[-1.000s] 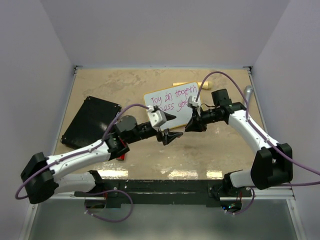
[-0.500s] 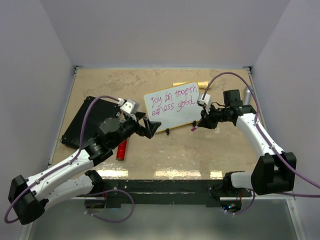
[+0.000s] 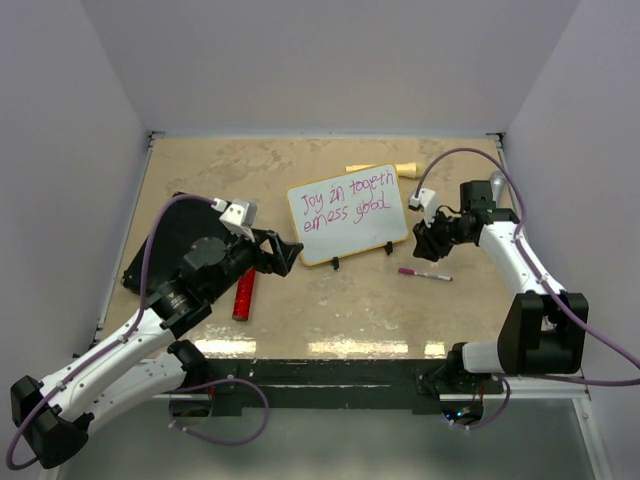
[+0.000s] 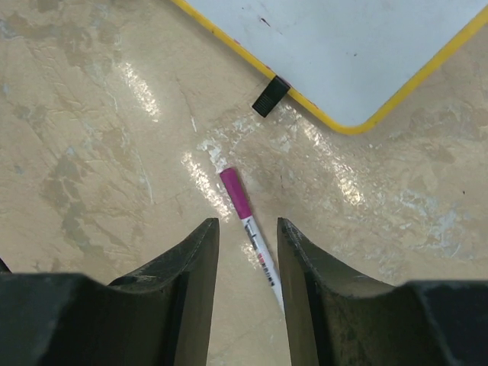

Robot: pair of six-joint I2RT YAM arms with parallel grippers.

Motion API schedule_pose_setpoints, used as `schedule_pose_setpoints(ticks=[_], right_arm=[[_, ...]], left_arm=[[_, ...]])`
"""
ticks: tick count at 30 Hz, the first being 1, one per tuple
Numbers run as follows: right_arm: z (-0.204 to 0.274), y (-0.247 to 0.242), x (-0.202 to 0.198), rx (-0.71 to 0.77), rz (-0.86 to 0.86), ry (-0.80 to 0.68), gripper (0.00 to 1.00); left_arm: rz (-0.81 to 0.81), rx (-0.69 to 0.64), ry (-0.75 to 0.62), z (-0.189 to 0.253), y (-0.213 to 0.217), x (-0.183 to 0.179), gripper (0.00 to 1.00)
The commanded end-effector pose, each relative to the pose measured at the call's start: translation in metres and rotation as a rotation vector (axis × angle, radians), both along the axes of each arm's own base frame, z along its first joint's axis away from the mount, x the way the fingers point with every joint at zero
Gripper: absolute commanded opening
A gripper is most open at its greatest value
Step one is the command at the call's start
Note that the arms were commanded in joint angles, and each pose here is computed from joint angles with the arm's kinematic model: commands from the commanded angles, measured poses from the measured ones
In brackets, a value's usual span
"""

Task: Write a sentence on the whiteboard
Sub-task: Put down the whiteboard marker at the center of the board, then reset both arms

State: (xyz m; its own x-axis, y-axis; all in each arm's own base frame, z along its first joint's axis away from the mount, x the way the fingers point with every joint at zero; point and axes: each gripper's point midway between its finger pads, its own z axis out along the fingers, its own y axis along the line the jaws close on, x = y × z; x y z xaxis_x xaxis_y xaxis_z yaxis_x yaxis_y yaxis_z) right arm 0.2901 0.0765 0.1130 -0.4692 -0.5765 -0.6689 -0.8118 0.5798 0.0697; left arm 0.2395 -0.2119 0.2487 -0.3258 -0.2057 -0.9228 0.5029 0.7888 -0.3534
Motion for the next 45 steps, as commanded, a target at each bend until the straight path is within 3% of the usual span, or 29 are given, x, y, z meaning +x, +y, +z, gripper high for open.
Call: schedule_pose_setpoints(ticks=[1, 8, 12, 14, 18, 20, 28, 36, 45], right_arm=[[0.004, -0.014, 0.002, -0.029, -0.021, -0.024, 0.40], [0.042, -0.020, 0.008, 0.005, -0.025, -0.118, 0.41], [0.072, -0.021, 0.013, 0.049, -0.053, -0.208, 0.43], [0.095, -0.029, 0.016, 0.063, -0.099, -0.268, 0.44], [0.147, -0.049, 0.025, 0.074, -0.209, -0.425, 0.49], [0.175, -0.060, 0.029, 0.093, -0.283, -0.484, 0.53], [0.287, -0.075, 0.032, 0.312, -0.581, -0.711, 0.97], [0.328, -0.111, 0.035, 0.399, -0.899, -0.768, 0.99], [0.323, -0.118, 0.034, 0.368, -0.924, -0.792, 0.99]], left_arm=[[0.037, -0.009, -0.007, 0.012, 0.009, 0.004, 1.00], [0.060, -0.030, 0.001, 0.025, 0.018, 0.023, 1.00], [0.006, -0.134, 0.060, 0.027, 0.023, 0.037, 1.00], [0.032, -0.212, 0.047, 0.038, 0.043, 0.057, 1.00], [-0.029, -0.337, 0.025, 0.075, 0.058, 0.063, 1.00], [-0.012, -0.308, 0.042, 0.079, 0.062, 0.067, 1.00], [0.099, -0.104, -0.032, 0.117, 0.087, 0.069, 1.00], [0.138, -0.045, -0.056, 0.128, 0.098, 0.058, 1.00], [0.138, -0.047, -0.065, 0.132, 0.099, 0.055, 1.00]])
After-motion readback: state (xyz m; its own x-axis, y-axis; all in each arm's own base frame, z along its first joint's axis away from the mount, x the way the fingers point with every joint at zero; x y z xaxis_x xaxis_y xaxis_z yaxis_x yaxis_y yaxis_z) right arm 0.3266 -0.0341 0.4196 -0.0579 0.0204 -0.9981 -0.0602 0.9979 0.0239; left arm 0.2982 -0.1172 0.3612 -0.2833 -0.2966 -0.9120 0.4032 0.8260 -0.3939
